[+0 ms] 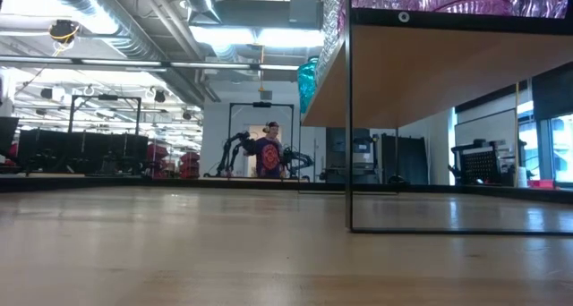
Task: Sort vases onto shelf
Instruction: Put the transparent vase on the shelf aligned with the other transparent vase
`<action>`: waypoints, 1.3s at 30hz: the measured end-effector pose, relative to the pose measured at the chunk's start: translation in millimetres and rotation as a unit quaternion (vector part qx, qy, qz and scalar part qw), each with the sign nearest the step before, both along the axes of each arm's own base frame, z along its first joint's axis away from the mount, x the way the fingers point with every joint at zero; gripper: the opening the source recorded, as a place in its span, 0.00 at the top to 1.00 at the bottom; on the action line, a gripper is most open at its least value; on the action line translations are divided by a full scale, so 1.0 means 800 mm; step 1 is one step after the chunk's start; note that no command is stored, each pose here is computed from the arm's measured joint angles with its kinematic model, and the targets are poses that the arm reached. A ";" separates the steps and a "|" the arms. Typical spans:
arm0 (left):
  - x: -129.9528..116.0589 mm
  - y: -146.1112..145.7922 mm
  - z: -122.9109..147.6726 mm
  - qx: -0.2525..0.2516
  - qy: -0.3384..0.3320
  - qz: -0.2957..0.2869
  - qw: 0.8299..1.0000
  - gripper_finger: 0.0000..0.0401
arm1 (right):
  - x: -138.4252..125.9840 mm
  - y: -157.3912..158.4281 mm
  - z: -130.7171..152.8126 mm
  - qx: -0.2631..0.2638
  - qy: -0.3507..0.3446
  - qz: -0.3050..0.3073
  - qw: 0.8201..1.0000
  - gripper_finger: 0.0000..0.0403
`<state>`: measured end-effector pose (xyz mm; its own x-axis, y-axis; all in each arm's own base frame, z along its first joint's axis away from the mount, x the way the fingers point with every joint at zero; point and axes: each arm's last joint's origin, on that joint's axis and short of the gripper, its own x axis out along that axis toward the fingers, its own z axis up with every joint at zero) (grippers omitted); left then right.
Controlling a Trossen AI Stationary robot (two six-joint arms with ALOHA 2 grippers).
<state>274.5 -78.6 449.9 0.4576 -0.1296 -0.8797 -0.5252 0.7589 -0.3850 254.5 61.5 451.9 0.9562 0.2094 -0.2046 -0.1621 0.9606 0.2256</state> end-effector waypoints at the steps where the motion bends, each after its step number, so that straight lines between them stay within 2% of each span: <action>1: 0.006 0.005 0.003 0.006 -0.008 -0.009 1.000 0.97 | 0.009 -0.003 0.005 -0.002 0.008 -0.001 1.000 0.17; 7: 0.027 0.030 0.016 0.042 -0.046 -0.033 0.998 0.97 | 0.061 -0.020 0.019 0.008 0.047 0.012 0.999 0.04; 11: 0.025 0.035 0.019 0.054 -0.051 -0.037 0.997 0.98 | 0.090 -0.027 0.018 0.017 0.063 0.036 0.997 0.01; 19: 0.020 0.032 0.023 0.067 -0.060 -0.042 0.995 0.98 | 0.137 -0.022 -0.008 0.026 0.096 0.077 0.992 0.05; 24: 0.019 0.028 0.023 0.068 -0.061 -0.048 0.995 0.98 | 0.157 -0.020 -0.030 0.026 0.120 0.079 0.989 0.05; 34: 0.019 0.027 0.023 0.069 -0.062 -0.050 0.994 0.98 | 0.189 -0.017 -0.051 0.040 0.107 0.075 0.991 0.06; 36: 0.019 0.027 0.023 0.069 -0.062 -0.050 0.994 0.98 | 0.193 -0.016 -0.057 0.050 0.117 0.071 0.989 0.09; 39: 0.019 0.027 0.023 0.069 -0.062 -0.051 0.994 0.98 | 0.196 -0.016 -0.061 0.059 0.126 0.064 0.988 0.23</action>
<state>289.6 -56.8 468.4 0.5540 -0.0632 -0.8301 -0.3984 0.8554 -0.3311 411.4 48.3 403.0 0.8425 0.3617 -0.3992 -0.2045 0.9003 0.3843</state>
